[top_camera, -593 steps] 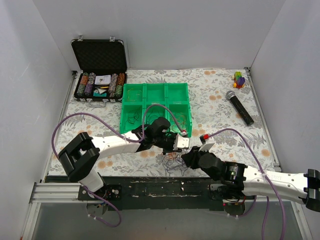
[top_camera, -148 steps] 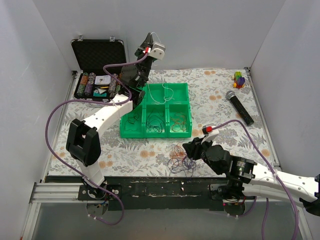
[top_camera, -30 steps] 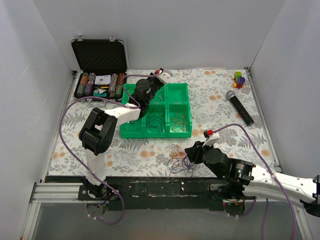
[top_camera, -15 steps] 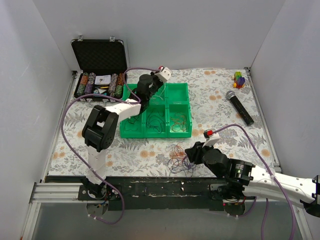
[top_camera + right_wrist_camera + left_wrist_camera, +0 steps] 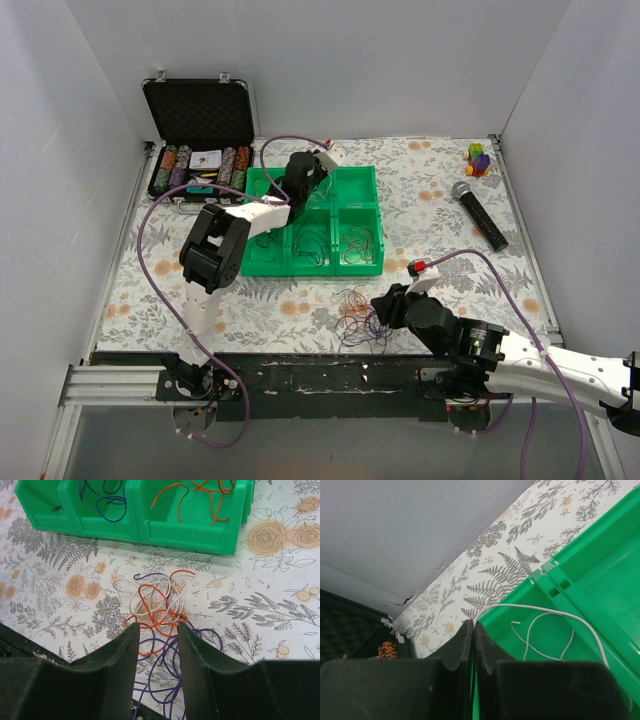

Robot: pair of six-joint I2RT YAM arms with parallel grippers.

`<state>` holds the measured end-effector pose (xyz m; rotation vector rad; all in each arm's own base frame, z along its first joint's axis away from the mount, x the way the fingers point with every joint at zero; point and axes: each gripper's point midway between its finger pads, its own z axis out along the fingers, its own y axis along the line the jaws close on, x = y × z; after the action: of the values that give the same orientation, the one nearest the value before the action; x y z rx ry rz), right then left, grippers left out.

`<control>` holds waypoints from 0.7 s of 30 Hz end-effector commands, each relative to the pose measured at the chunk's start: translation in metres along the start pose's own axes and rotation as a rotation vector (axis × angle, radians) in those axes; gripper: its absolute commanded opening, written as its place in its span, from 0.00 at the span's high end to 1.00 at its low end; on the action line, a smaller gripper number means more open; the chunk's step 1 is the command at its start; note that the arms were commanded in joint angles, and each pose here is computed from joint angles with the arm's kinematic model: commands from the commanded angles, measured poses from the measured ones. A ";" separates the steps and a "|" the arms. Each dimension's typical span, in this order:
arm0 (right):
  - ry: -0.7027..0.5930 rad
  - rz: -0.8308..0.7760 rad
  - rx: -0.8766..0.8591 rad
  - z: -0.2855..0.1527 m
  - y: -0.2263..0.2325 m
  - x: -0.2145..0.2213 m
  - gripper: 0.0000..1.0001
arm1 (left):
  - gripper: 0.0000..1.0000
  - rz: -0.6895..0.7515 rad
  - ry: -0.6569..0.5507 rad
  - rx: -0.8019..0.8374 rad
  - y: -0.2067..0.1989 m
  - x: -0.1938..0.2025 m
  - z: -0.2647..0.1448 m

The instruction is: Untangle the cables

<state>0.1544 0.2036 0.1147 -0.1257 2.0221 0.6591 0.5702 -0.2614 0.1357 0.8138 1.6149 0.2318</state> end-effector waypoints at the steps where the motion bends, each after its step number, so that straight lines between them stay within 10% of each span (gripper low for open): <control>1: -0.036 0.032 -0.006 0.002 0.003 -0.008 0.56 | 1.00 0.035 0.025 -0.063 0.021 -0.004 0.002; 15: -0.033 0.032 -0.015 0.005 0.005 -0.007 0.55 | 1.00 0.113 0.089 -0.004 0.012 0.011 0.001; 21: -0.035 0.033 -0.012 0.005 0.006 -0.008 0.55 | 0.70 0.086 0.056 0.112 -0.005 -0.003 -0.004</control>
<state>0.1559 0.2069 0.1147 -0.1219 2.0216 0.6676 0.5713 -0.2515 0.0946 0.9621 1.7099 0.3231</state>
